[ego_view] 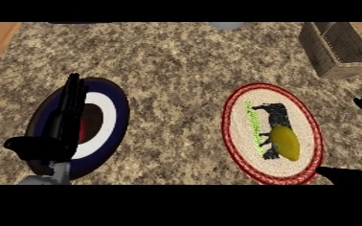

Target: Pick the lemon from the placemat and place it in the basket

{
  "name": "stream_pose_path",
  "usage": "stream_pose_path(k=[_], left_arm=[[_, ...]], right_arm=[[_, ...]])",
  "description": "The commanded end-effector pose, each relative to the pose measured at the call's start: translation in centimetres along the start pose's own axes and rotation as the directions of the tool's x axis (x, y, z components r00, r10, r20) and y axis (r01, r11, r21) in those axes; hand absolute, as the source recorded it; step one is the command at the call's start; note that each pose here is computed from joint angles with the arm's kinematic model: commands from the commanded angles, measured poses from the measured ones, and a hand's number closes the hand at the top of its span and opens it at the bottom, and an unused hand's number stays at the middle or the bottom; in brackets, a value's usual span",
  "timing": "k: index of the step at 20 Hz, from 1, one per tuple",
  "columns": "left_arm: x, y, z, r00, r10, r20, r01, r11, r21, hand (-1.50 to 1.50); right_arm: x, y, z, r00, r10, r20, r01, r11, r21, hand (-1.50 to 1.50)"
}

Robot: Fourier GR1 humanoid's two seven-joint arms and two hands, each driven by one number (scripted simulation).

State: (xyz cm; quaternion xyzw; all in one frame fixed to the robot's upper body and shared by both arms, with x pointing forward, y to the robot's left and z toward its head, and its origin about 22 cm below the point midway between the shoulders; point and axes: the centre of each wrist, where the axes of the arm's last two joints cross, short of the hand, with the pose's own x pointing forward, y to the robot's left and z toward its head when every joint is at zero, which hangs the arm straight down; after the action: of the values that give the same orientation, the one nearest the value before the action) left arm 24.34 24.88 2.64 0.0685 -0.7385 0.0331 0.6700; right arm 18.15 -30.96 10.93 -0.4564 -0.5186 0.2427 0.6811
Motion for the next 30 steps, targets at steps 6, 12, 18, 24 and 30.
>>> stream_pose_path(k=[6, 12, 18, 24, 30], left_arm=[[0.7, -1.2, -0.5, 0.999, 0.042, -0.011, -0.043, 0.997, -0.065, 0.0], [1.6, -1.4, -0.7, 0.999, 0.033, 0.004, -0.033, 0.998, -0.063, 0.0], [1.2, -1.4, 0.5, 1.0, 0.027, 0.012, -0.026, 0.996, -0.082, 0.0], [0.3, -1.8, 0.3, 1.0, 0.027, -0.003, -0.028, 0.998, -0.056, 0.0], [0.1, -1.4, -1.0, 1.0, 0.025, 0.001, -0.025, 0.997, -0.073, 0.0]], right_arm=[[9.5, -7.4, 4.9, 0.986, 0.143, -0.092, -0.12, 0.969, 0.216, -1.5], [10.4, -8.0, 5.1, 0.955, 0.224, -0.196, -0.182, 0.961, 0.208, -1.5], [9.6, -7.1, 3.1, 0.934, 0.254, -0.252, -0.194, 0.951, 0.241, -1.5], [9.2, -5.5, 4.0, 0.946, 0.215, -0.243, -0.154, 0.956, 0.25, -1.5], [7.7, -1.6, 4.1, 0.964, 0.183, -0.193, -0.134, 0.961, 0.244, -1.5]])
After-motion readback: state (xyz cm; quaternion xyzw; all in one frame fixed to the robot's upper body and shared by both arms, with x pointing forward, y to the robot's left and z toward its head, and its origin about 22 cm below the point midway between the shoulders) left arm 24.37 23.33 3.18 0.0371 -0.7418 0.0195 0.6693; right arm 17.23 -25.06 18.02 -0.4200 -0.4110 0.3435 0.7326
